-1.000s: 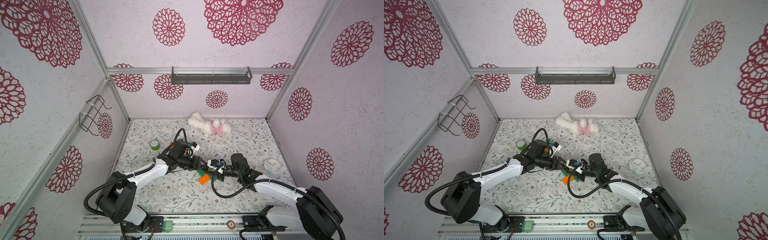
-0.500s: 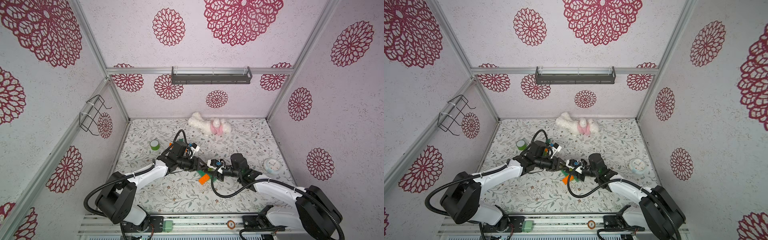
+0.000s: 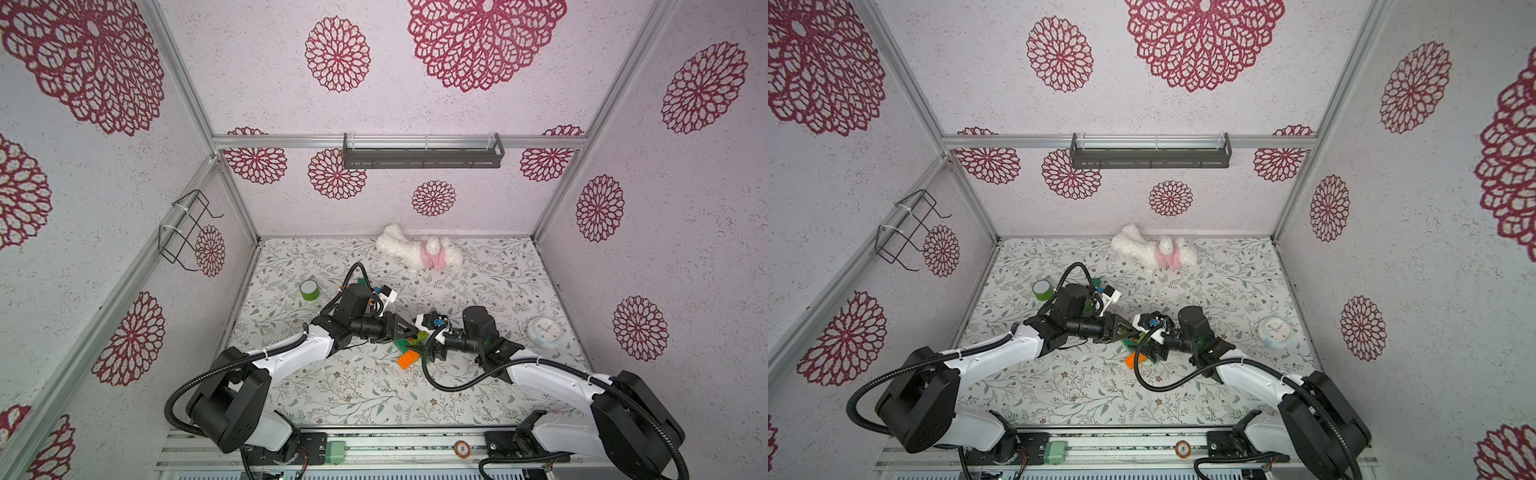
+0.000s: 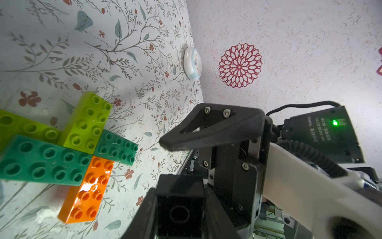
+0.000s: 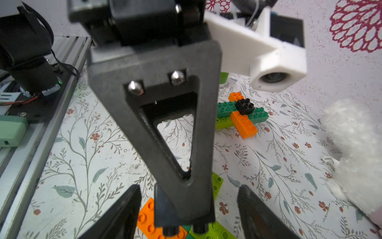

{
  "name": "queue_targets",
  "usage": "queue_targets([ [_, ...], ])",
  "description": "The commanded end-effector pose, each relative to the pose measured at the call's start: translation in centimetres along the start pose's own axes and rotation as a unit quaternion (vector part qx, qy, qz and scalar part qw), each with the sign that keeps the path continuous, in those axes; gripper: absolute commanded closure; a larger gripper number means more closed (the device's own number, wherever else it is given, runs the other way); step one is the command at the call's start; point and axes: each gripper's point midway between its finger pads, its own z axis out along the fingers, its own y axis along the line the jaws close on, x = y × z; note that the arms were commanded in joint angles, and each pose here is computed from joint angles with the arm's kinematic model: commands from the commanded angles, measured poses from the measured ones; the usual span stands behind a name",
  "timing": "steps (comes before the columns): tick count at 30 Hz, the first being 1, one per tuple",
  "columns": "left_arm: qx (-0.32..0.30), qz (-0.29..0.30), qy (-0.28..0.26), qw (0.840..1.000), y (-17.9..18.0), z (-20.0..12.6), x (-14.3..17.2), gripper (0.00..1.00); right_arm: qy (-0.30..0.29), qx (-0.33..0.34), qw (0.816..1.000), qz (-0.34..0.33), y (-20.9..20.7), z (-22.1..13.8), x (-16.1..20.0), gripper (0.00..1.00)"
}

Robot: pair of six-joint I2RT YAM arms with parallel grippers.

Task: Assemble a small pinwheel with lego
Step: Pick up the lego brick from the center of the board.

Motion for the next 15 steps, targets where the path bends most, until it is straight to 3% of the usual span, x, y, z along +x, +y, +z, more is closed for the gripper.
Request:
queue_targets([
  [1, 0.06, -0.001, -0.043, 0.997, -2.7, -1.6, -1.8, 0.82, -0.055, 0.025, 0.998, 0.008, -0.9, -1.1, -2.2, 0.16],
  [5, 0.099, -0.006, -0.073, 0.992, -3.5, -3.6, -2.7, 0.82, -0.12, 0.036, 0.991, 0.038, -2.1, -2.7, -3.6, 0.08],
  [15, 0.166, 0.025, -0.088, 0.982, -5.1, -6.7, -2.2, 0.82, -0.225, -0.043, 0.973, 0.027, -1.0, -3.4, -7.4, 0.1],
])
